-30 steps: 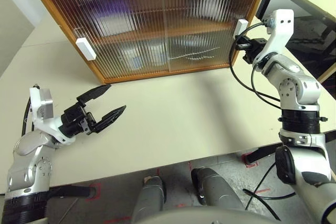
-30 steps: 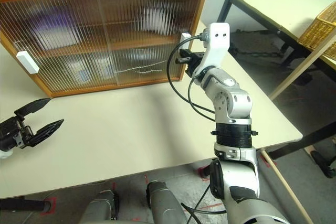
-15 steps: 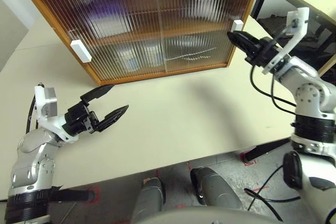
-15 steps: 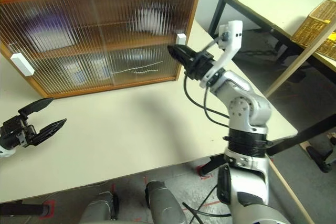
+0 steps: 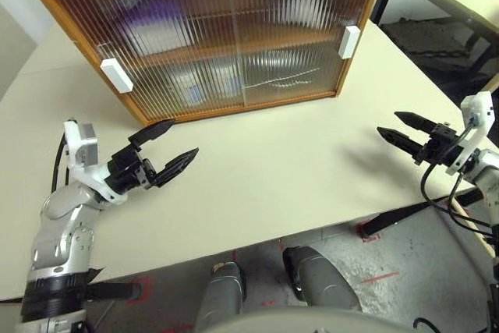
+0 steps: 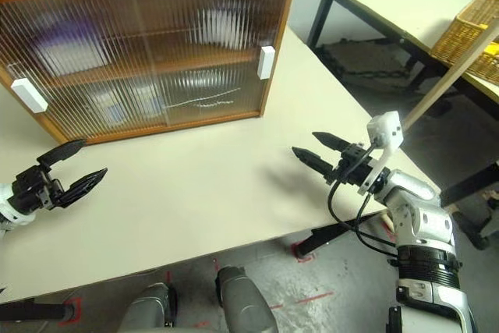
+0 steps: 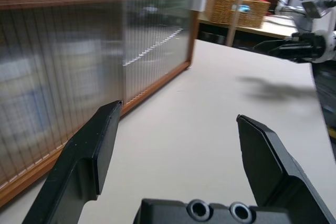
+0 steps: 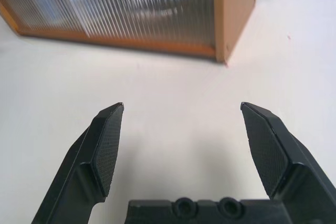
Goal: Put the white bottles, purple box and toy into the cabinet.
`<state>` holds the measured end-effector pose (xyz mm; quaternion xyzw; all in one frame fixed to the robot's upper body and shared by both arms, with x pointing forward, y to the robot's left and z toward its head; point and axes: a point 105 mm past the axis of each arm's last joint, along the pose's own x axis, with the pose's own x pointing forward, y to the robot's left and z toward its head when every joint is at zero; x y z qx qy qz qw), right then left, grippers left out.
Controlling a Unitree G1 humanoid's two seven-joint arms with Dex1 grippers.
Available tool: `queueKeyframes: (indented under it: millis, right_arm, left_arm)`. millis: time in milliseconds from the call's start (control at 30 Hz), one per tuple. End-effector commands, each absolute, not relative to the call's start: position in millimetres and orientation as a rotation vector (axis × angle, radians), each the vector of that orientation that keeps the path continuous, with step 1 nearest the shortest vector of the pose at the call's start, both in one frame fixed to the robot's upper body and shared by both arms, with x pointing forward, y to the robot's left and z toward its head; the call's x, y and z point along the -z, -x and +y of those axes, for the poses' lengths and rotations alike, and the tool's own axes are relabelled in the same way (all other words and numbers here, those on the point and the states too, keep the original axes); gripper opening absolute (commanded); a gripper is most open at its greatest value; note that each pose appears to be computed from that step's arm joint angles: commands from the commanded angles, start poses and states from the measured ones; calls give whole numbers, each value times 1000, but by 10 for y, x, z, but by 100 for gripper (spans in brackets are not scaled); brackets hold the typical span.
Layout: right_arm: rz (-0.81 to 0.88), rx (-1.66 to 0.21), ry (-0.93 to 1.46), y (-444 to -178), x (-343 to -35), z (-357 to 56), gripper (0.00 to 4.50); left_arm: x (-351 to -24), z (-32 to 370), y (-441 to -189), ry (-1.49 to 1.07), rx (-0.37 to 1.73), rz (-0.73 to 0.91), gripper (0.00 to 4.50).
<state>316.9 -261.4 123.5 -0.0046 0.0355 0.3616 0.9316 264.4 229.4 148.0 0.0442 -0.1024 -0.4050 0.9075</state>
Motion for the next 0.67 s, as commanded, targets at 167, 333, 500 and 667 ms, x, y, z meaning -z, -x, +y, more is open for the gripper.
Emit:
queueKeyframes:
  millis: [167, 333, 500, 667]
  right_arm:
    - [74, -719, 8, -3202, -1145, -2724, 446]
    - [70, -691, 21, -3204, -1149, -2837, 446]
    - [58, -684, 37, -3257, -1172, -2858, 446]
    - [50, -670, 37, -3246, -1157, -2876, 446]
  left_arm:
    - [-1408, 2314, -2630, -88, 815, -200, 450]
    - [-1412, 2369, -2630, -93, 798, -204, 450]
    - [-1415, 2359, -2659, -94, 802, -207, 450]
    - [-1398, 2377, -2667, -95, 806, -205, 450]
